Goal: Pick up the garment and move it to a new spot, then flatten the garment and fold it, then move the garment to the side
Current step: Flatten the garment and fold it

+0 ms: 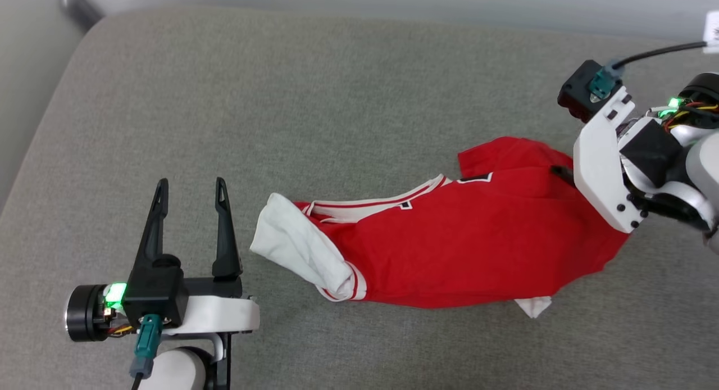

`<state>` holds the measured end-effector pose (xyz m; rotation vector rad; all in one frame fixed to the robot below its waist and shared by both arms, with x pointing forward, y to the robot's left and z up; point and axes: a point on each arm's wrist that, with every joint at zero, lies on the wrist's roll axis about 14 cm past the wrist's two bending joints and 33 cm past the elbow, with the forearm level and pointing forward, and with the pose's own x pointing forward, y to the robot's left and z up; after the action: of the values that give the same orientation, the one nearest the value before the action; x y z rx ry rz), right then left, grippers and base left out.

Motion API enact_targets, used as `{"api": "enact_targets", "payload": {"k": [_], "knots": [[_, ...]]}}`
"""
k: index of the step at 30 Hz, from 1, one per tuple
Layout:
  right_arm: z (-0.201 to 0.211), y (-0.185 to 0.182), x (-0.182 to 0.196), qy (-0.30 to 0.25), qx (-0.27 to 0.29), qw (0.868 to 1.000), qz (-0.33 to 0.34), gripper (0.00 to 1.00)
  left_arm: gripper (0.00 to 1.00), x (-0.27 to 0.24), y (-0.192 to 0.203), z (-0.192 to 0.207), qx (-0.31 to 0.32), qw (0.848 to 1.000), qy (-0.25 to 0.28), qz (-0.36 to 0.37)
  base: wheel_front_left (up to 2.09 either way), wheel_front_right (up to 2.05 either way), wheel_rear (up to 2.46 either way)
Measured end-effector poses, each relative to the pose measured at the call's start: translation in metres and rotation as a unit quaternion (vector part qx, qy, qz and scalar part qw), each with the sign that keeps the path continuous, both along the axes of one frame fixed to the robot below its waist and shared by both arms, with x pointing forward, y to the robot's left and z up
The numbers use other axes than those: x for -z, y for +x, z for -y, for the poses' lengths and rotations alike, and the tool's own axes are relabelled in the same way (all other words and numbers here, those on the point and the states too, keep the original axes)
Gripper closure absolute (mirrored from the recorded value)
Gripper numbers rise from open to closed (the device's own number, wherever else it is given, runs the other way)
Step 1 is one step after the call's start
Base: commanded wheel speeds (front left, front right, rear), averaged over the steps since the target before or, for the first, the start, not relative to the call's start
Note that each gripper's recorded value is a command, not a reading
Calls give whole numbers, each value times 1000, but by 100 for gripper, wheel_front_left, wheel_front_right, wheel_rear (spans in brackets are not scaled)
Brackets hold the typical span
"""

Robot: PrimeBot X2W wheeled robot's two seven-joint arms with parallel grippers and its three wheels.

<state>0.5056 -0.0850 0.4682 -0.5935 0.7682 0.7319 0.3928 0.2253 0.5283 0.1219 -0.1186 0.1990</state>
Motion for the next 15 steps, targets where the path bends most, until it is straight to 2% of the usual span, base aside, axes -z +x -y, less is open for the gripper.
{"api": "enact_targets", "payload": {"k": [3, 9, 15], "knots": [[8, 1, 29, -46, 3, 997, -54, 0, 0, 7, 5, -3, -8, 1000, 0, -5, 0, 0, 0], [5, -18, 90, -81, -13, 985, -155, 0, 0, 21, 16, -6, -15, 1000, -3, -18, 0, 0, 0], [2, -23, 106, -82, -22, 981, -177, 0, 0, 30, 19, -10, -21, 999, -2, -27, 0, 0, 0]]}}
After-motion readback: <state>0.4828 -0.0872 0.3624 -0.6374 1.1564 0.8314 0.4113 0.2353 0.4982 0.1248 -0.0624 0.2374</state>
